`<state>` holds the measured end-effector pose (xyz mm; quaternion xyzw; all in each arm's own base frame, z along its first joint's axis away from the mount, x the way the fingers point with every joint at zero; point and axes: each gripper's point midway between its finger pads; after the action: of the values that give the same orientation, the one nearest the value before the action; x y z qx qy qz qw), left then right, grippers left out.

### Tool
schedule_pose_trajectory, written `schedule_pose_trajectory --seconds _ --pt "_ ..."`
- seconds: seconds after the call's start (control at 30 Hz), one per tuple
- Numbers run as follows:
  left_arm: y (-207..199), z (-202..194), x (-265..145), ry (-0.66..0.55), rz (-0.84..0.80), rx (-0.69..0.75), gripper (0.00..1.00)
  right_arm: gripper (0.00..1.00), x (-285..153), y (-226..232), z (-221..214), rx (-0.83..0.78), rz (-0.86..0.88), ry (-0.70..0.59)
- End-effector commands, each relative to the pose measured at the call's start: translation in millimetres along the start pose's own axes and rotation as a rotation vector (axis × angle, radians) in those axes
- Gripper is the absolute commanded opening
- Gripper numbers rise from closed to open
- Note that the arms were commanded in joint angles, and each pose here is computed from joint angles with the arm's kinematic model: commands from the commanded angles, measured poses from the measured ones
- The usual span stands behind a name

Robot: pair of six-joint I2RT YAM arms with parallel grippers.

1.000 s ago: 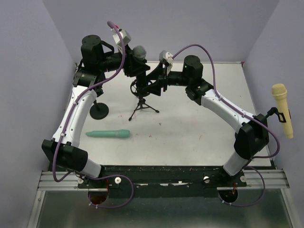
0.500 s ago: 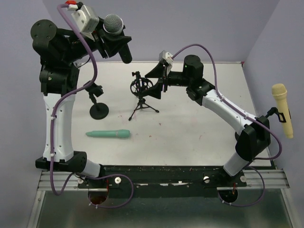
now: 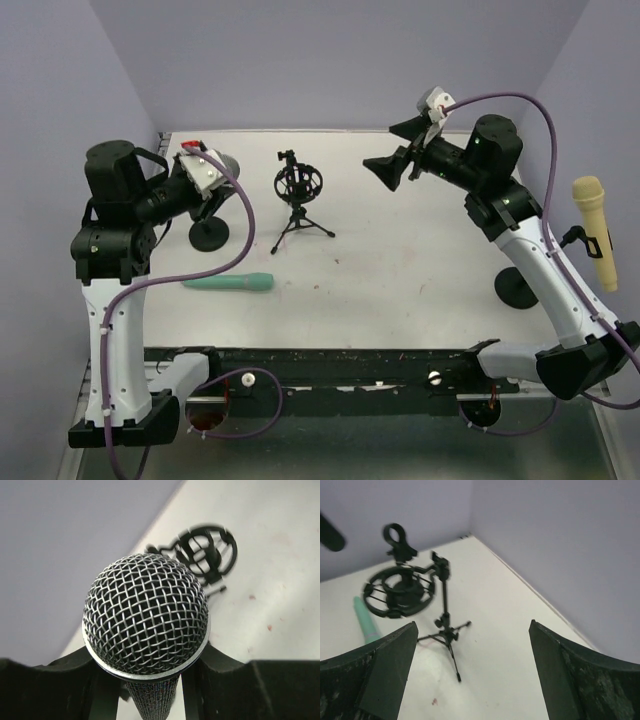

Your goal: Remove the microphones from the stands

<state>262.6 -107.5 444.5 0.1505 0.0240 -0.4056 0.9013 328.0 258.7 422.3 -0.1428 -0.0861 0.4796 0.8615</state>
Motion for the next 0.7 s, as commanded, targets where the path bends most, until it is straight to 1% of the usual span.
schedule_pose_trajectory --seconds 0.0,0.1,0.13,0.2,0.33,0.4,0.6,0.67 --pt "-14 -108 -10 0.289 -0.043 0.177 0.0 0.99 -22 -15 -85 0.139 -0.131 0.26" --pt "-29 -182 -13 0.451 -0.143 0.239 0.0 0.99 -31 -17 -99 0.071 -0.146 0.297" --pt "-36 -204 -13 0.489 -0.177 0.233 0.0 0.99 -32 -20 -105 0.056 -0.166 0.315" --pt "-41 -234 -10 0.54 -0.22 0.248 0.0 0.98 -34 -29 -111 0.038 -0.204 0.341" --pt "-23 -274 4 0.616 -0.206 0.307 0.0 0.98 -39 -34 -113 0.033 -0.218 0.34" --pt "-22 -287 19 0.641 -0.227 0.35 0.0 0.98 -40 -31 -113 0.037 -0.204 0.333" --pt "-12 -318 57 0.697 -0.263 0.411 0.0 0.97 -43 -34 -111 0.004 -0.21 0.331" --pt "-10 -326 66 0.724 -0.273 0.401 0.01 0.97 -44 -36 -107 -0.003 -0.217 0.326"
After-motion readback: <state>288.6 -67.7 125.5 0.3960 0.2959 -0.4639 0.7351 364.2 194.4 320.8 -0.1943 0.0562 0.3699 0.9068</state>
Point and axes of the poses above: each gripper's point midway between its finger pads, its own x axis out along the fingers, its own y axis along the line the jaws close on, z = x × y, and after that the axes turned 10 degrees about -x, right-handed
